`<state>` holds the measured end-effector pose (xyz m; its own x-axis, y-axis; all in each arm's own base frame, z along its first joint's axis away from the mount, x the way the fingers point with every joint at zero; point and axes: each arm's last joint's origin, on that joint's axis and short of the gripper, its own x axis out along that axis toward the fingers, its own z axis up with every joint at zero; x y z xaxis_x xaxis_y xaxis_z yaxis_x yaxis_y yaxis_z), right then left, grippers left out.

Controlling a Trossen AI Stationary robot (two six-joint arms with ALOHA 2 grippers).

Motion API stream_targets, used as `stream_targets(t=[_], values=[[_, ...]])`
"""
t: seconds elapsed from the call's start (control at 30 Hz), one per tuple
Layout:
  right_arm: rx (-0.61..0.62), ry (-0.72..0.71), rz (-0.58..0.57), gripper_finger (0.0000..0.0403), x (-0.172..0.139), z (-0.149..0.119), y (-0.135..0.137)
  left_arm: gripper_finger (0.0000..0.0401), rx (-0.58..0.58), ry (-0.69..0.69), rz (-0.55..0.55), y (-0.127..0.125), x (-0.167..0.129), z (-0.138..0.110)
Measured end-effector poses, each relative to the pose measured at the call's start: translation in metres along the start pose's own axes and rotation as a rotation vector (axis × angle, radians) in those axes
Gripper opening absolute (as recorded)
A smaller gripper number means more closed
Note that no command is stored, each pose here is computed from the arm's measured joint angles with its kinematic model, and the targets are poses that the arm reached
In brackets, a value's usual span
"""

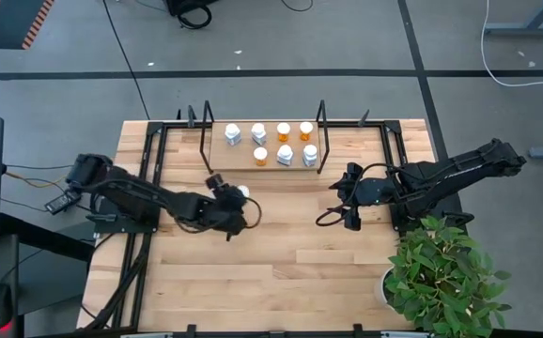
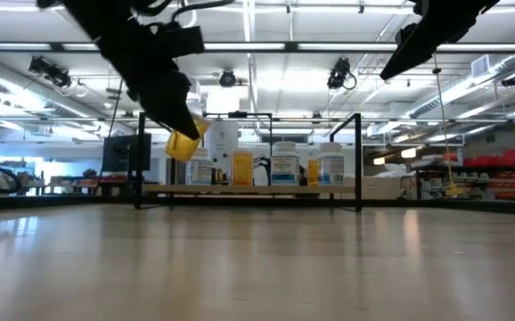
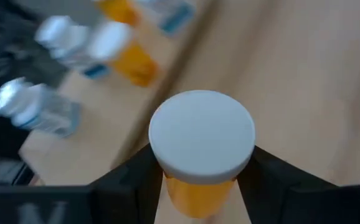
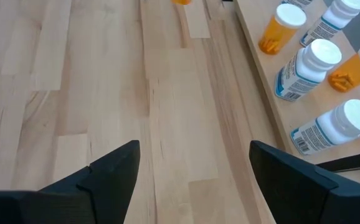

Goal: Pick and place medicine bottles onto shelf by color
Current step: Put the orange pill bottle on the shelf

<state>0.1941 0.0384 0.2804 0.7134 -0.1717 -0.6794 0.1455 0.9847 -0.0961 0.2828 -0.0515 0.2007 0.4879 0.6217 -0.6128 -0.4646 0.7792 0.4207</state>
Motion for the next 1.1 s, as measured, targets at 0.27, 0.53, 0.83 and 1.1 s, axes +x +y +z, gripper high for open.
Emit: stream_targets(t=[0.27,0.53,0.83,1.1], values=[[0.0,-0.002,-0.009,0.0309,0.0,0.0,0.0,0.018,-0.362,-0.239,0.219,0.005,0.013,-0.036],[0.003,-0.012,-0.021,0.0309,0.0,0.001,-0.001,0.0181,-0.568,-0.263,0.338,0.026,0.034,-0.036],[0.008,-0.026,-0.019,0.0309,0.0,0.002,0.0,0.0179,-0.645,-0.251,0.411,0.03,0.066,-0.036],[0.007,-0.025,-0.017,0.0309,0.0,0.002,0.0,0.0177,-0.704,-0.247,0.47,0.036,0.091,-0.039]])
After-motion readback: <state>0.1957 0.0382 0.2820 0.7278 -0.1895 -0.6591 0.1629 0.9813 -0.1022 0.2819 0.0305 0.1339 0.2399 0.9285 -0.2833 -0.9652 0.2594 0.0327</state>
